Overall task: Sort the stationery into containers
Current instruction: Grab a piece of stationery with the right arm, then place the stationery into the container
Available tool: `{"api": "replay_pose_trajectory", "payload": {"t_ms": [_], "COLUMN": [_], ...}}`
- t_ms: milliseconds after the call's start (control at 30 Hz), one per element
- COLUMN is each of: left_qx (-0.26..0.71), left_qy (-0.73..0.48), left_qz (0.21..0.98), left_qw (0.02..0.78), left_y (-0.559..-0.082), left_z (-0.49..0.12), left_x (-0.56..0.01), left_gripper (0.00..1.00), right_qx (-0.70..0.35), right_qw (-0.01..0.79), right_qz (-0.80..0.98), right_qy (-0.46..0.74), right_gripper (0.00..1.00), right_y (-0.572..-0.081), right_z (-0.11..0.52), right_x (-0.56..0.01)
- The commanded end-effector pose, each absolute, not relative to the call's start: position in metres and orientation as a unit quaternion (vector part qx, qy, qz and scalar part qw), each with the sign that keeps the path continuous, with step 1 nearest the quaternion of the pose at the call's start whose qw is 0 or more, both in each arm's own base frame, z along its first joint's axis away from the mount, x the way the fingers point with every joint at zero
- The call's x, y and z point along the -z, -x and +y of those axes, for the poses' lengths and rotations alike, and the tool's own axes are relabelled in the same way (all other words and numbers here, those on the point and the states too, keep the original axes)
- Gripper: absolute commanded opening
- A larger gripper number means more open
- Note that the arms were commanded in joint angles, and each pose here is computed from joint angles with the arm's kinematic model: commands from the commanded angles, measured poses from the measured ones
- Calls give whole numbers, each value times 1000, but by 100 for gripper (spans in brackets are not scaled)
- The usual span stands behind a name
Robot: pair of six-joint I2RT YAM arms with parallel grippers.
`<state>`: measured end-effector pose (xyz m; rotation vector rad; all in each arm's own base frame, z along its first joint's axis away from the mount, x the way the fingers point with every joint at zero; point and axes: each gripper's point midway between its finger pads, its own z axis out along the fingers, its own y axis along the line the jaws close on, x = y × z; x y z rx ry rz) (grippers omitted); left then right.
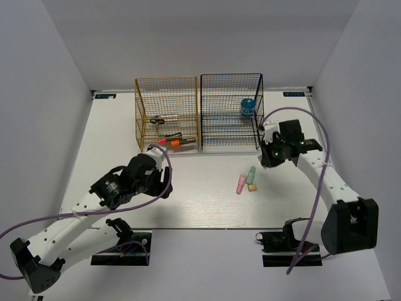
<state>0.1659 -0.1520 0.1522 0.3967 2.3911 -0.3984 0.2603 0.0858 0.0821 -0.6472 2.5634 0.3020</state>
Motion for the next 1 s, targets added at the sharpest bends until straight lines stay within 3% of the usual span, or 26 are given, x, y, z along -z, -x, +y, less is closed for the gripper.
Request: {"api": "replay_pose_trajectory", "payload": {"t_ms": [0, 167, 267, 533, 833, 900, 933, 967], "left_qx": [161, 172, 175, 163, 150, 151, 150, 152], "left_qy": [-166, -170, -170, -170, -174, -175, -173, -174], "left_qz": [909, 910, 914, 920, 926, 926, 927, 926], "left_qw": [346, 337, 325, 313, 299, 298, 296, 297], "left_y": [-167, -165, -164, -164, -165, -165, -165, -164], "left_z": [-155, -161, -164, -164, -164, -164, -164, -165], "left_x": [-163, -160, -156, -150, -142, -142, -140, -141], "left_gripper": [81, 81, 81, 81, 81, 81, 81, 81], "right_qx": [-155, -146, -126, 45, 130, 122, 114, 108], "right_qw": [325, 440, 450, 487, 491, 482, 476, 475], "right_qz": [869, 770, 693, 632, 615, 618, 621, 623], "right_qy": [339, 438, 548, 601, 604, 609, 612, 612], "right_gripper": [0, 0, 0, 0, 1, 26, 50, 68], "right_y": [-272, -327, -360, -471, -503, -498, -494, -492], "right_z": [110, 135, 150, 148, 137, 136, 136, 138], "right_x": [-160, -243, -250, -259, -254, -244, -241, -240]}}
